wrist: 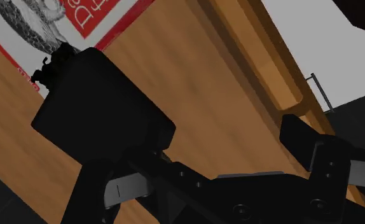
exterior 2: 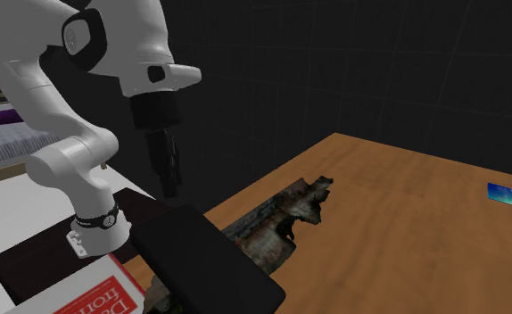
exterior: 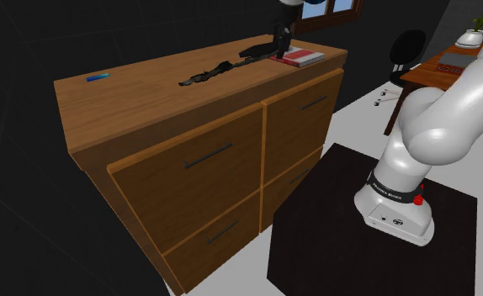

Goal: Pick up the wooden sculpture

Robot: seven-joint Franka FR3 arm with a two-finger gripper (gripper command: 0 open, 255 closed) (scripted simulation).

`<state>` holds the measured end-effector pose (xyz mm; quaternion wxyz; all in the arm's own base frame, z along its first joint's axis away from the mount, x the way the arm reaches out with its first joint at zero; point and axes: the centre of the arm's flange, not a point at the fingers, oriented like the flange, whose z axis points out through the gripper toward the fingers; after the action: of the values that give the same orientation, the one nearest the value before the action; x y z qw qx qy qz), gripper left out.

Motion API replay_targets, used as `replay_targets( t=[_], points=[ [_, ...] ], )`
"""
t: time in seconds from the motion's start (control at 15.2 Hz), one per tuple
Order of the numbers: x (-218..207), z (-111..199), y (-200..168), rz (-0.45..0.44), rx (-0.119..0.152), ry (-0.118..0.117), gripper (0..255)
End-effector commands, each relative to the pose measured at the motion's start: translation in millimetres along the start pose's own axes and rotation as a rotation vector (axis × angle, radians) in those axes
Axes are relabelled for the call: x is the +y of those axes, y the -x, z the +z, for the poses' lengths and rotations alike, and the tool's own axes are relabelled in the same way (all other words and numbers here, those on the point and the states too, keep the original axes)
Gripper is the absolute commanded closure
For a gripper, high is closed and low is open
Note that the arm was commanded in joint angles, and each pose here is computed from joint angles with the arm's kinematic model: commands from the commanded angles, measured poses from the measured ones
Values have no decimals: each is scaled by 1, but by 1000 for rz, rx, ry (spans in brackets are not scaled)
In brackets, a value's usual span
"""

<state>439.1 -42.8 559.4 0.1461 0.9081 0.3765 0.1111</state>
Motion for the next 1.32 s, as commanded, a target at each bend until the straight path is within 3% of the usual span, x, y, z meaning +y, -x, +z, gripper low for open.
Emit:
replay_targets(
  t=[0.0, 0.53, 1.12, 1.19, 1.25],
  points=[
    [9, 11, -18, -130, 30, 31, 0],
    [20, 43, -92, -604, 139, 135, 0],
    [6, 80, -89, -604, 139, 135, 0],
    [6, 79, -89, -604, 139, 135, 255],
    [6, 79, -89, -604, 139, 135, 255]
  ],
)
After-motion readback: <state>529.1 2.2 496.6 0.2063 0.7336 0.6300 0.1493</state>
